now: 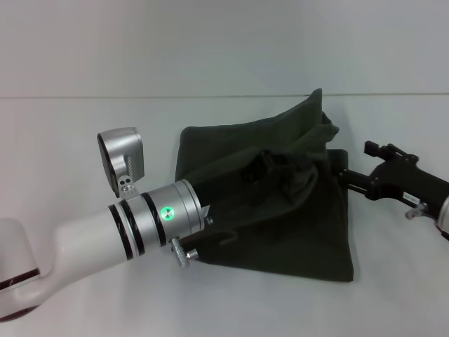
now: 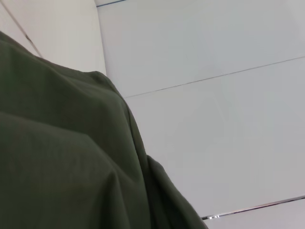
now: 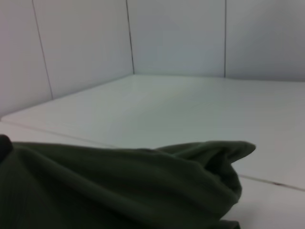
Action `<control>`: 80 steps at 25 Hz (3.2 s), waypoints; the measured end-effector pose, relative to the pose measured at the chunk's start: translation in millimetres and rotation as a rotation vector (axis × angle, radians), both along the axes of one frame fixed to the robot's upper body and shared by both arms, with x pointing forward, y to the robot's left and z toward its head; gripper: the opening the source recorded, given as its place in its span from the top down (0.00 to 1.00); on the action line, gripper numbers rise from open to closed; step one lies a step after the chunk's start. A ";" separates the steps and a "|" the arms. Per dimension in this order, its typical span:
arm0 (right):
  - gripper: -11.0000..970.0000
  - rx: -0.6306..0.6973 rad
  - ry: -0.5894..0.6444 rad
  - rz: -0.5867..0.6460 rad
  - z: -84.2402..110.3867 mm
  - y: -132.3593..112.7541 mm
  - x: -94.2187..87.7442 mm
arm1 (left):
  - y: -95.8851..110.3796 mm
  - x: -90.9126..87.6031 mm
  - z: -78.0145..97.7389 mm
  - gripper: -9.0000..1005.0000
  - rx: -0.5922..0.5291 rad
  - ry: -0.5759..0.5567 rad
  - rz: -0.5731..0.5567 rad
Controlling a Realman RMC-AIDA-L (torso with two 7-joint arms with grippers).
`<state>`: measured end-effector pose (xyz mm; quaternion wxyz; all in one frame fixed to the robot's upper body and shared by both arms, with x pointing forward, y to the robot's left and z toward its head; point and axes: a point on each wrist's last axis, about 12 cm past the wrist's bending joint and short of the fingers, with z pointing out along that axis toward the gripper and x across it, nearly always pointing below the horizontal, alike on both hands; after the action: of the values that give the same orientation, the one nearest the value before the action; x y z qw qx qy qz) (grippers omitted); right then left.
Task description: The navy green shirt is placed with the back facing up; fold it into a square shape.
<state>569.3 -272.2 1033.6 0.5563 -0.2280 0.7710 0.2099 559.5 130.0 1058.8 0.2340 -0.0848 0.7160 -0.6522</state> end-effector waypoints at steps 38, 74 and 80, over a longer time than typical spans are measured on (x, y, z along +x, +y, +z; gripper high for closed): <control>0.06 0.136 -0.091 -0.117 10.9 -37.3 -20.2 | 5.7 -10.6 0.1 0.98 -0.017 0.007 -0.081; 0.06 0.266 0.013 -0.095 25.2 -37.7 -7.0 | 48.4 -11.1 10.8 0.09 0.166 -0.376 -0.147; 0.06 0.434 0.283 0.140 52.2 -42.3 -18.8 | 95.8 -10.5 26.9 0.04 0.373 -0.647 -0.179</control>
<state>550.5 -314.5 1085.8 0.4632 -0.1245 0.7604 0.4379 549.0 225.8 1085.7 0.4014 0.2322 0.7163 -0.5215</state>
